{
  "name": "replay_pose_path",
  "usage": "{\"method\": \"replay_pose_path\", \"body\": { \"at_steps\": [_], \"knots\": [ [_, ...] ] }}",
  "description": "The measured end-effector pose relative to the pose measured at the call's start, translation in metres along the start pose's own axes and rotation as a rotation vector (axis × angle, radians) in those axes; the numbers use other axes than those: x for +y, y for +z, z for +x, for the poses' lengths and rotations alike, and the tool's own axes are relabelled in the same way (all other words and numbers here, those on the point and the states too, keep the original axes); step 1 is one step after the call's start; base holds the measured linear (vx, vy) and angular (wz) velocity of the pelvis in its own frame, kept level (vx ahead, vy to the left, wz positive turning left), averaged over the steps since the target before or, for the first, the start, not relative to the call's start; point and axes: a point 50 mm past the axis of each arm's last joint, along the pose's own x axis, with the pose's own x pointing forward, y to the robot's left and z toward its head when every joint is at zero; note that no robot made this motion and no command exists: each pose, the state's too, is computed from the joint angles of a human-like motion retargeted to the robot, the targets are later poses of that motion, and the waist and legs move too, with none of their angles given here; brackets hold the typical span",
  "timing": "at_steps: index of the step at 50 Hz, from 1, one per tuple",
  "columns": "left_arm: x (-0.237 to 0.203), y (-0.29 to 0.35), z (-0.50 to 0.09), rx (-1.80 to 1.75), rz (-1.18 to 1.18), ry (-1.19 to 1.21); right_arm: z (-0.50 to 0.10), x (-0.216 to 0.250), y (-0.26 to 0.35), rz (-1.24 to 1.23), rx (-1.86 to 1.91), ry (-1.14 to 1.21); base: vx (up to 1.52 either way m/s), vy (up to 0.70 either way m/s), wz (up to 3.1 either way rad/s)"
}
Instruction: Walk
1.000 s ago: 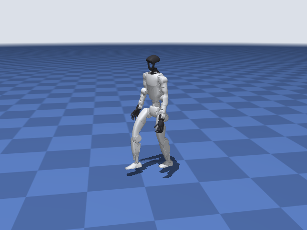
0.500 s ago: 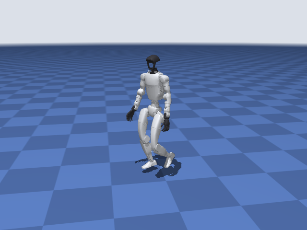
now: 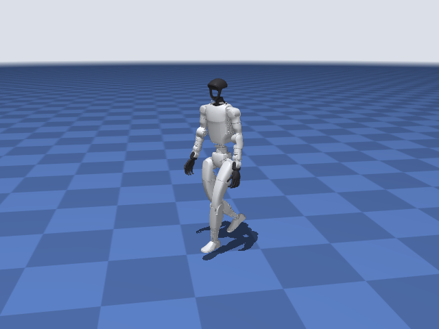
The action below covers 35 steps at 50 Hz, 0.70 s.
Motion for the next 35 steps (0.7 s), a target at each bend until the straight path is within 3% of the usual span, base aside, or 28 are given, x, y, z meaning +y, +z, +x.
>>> {"method": "replay_pose_path", "body": {
  "at_steps": [15, 25, 35],
  "knots": [
    [0.017, 0.025, 0.005, -0.026, -0.045, 0.084, 0.002, 0.005, 0.035, 0.027, -0.111, 0.033, 0.53, 0.02, 0.14],
    [-0.001, 0.089, 0.005, -0.231, 0.009, 0.041, -0.001, 0.021, 0.032, 0.061, -0.117, 0.053, 0.47, 0.02, 0.0],
    [-0.01, 0.109, 0.001, -0.321, -0.053, 0.024, 0.001, -0.004, 0.016, 0.098, -0.058, -0.067, 0.52, -0.05, 0.06]
  ]
}}
